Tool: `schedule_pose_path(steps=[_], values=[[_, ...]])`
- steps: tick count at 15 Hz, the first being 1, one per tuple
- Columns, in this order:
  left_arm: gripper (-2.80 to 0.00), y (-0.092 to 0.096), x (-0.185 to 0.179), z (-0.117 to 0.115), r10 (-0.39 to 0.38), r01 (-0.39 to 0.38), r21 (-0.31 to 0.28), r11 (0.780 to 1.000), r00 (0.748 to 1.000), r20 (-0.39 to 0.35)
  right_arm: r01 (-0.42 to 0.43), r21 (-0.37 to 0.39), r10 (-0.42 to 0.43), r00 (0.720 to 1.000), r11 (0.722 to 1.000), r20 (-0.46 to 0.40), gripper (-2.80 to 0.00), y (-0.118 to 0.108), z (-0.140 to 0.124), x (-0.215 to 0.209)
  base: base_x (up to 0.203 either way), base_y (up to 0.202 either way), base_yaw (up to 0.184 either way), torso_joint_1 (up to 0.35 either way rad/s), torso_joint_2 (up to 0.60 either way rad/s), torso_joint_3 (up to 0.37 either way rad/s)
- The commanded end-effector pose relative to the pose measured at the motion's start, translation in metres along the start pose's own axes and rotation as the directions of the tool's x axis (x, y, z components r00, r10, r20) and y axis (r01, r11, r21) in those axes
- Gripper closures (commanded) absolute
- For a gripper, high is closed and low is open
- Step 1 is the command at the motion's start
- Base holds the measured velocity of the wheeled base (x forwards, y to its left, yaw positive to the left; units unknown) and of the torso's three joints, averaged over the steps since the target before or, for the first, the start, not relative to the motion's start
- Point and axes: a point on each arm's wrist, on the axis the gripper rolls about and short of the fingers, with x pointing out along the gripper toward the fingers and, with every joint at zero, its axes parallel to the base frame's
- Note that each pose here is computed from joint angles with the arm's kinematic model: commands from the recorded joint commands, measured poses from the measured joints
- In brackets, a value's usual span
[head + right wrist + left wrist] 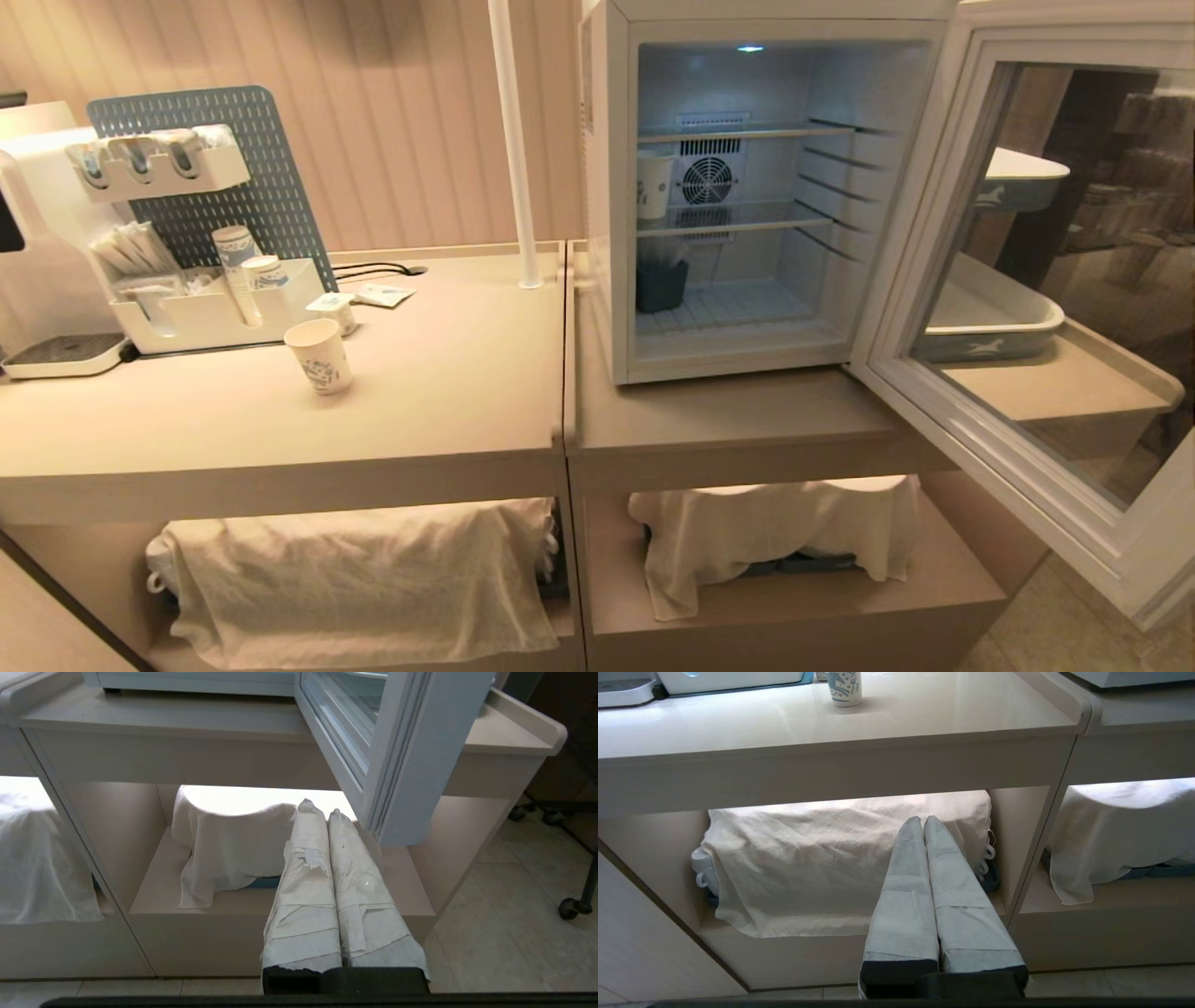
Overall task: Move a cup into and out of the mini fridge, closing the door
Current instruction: Close the freezer door
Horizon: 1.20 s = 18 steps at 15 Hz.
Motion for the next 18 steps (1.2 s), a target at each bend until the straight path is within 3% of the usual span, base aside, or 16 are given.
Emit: schedule_pose_path(steps=[1, 9, 16, 18], values=[[0.0, 0.0, 0.0002, -0.0002, 0.002, -0.002, -0.005, 1.0, 1.0, -0.002, -0.004, -0.003, 0.004, 1.0, 1.0, -0.018, 0.0, 0.0007, -0.0049, 0.0015, 0.0, 0.0, 0.0, 0.0, 0.0, 0.0], [0.0, 0.0, 0.0001, -0.0001, 0.002, -0.002, -0.007, 1.0, 1.0, 0.001, 0.002, 0.004, -0.002, 1.0, 1.0, -0.016, 0.0, 0.0005, -0.0046, 0.0015, 0.0, 0.0, 0.0, 0.0, 0.0, 0.0], [0.0, 0.0, 0.0002, -0.0001, 0.001, -0.001, -0.007, 1.0, 1.0, 0.0, -0.009, 0.009, 0.01, 0.997, 1.0, -0.072, 0.0, 0.0008, -0.0053, 0.001, 0.0, 0.0, 0.0, 0.0, 0.0, 0.0], [0.0, 0.0, 0.0002, -0.0001, 0.0, 0.0, -0.007, 1.0, 1.0, 0.0, -0.014, 0.013, 0.014, 0.999, 1.0, -0.035, 0.0, -0.0002, 0.0035, -0.0014, 0.0, 0.0, 0.0, 0.0, 0.0, 0.0]])
